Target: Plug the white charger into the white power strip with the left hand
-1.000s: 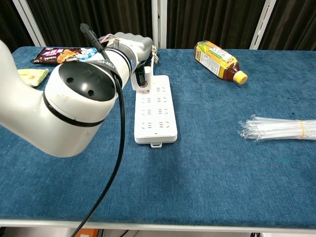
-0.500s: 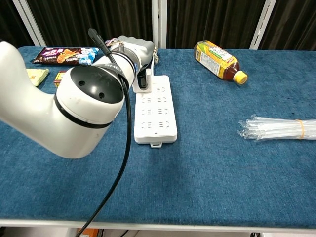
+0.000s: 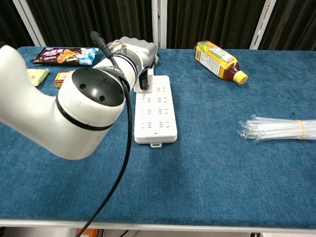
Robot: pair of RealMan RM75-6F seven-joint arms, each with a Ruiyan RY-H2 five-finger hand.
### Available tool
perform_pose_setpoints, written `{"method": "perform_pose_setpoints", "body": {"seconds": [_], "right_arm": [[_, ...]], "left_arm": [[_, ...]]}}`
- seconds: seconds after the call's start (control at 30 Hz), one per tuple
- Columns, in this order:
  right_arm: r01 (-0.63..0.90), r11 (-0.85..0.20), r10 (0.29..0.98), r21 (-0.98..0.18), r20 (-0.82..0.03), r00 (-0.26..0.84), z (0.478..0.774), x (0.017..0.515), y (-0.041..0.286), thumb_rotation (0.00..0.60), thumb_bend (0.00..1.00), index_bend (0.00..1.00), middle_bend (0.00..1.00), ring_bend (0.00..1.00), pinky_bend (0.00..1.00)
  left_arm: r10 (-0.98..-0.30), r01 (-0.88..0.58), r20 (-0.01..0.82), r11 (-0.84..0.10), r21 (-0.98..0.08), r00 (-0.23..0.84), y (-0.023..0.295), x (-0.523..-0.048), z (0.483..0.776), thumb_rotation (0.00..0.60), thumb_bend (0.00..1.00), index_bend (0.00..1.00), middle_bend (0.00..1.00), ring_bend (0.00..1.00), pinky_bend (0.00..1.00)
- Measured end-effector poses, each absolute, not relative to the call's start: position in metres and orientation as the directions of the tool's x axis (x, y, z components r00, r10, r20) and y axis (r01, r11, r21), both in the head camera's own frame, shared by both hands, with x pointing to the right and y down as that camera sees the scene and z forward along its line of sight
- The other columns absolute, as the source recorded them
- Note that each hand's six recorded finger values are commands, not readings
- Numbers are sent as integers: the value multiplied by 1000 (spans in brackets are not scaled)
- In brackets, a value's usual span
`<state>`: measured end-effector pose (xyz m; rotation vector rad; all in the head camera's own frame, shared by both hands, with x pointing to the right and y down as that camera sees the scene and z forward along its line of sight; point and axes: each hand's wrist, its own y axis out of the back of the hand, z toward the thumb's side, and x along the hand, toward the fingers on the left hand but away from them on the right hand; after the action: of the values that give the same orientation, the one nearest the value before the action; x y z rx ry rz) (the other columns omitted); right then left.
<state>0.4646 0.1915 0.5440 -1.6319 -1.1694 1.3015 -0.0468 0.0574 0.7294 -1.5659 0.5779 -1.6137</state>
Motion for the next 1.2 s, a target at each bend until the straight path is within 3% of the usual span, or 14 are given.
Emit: {"method": "perform_pose_setpoints", "body": {"seconds": [0.2, 0.37, 0.83, 0.9, 1.0, 1.1, 1.2], "right_arm": [[208, -319, 948, -925, -309, 78, 544, 463, 191, 600, 66, 0, 40, 0, 0], [209, -316, 949, -926, -306, 79, 543, 462, 192, 600, 66, 0, 40, 0, 0], [212, -311, 950, -927, -300, 84, 541, 460, 193, 600, 66, 0, 40, 0, 0], [212, -311, 950, -926, -300, 84, 541, 461, 193, 600, 66, 0, 40, 0, 0], [213, -313, 950, -925, -302, 86, 542, 460, 193, 600, 66, 0, 40, 0, 0], [212, -312, 950, -926, -300, 87, 542, 460, 193, 600, 66, 0, 40, 0, 0], [209, -307, 952, -928, -295, 87, 540, 460, 192, 600, 66, 0, 40, 0, 0]], "left_arm": [[-788, 220, 607, -578, -786, 98, 58, -47, 725, 600, 273, 230, 451, 451, 584], [-783, 215, 612, -583, -784, 107, 60, -47, 723, 600, 262, 170, 344, 372, 565], [-777, 172, 612, -589, -790, 150, 61, -50, 708, 600, 260, 143, 280, 301, 424], [-779, 124, 603, -590, -798, 174, 59, -51, 700, 600, 260, 187, 293, 301, 414], [-778, 1, 594, -607, -795, 205, 55, -56, 691, 600, 291, 344, 390, 365, 438], [-778, -189, 585, -625, -757, 230, 50, -62, 685, 600, 360, 527, 534, 504, 575], [-779, -414, 575, -623, -664, 251, 44, -68, 681, 600, 387, 645, 673, 651, 739]]}}
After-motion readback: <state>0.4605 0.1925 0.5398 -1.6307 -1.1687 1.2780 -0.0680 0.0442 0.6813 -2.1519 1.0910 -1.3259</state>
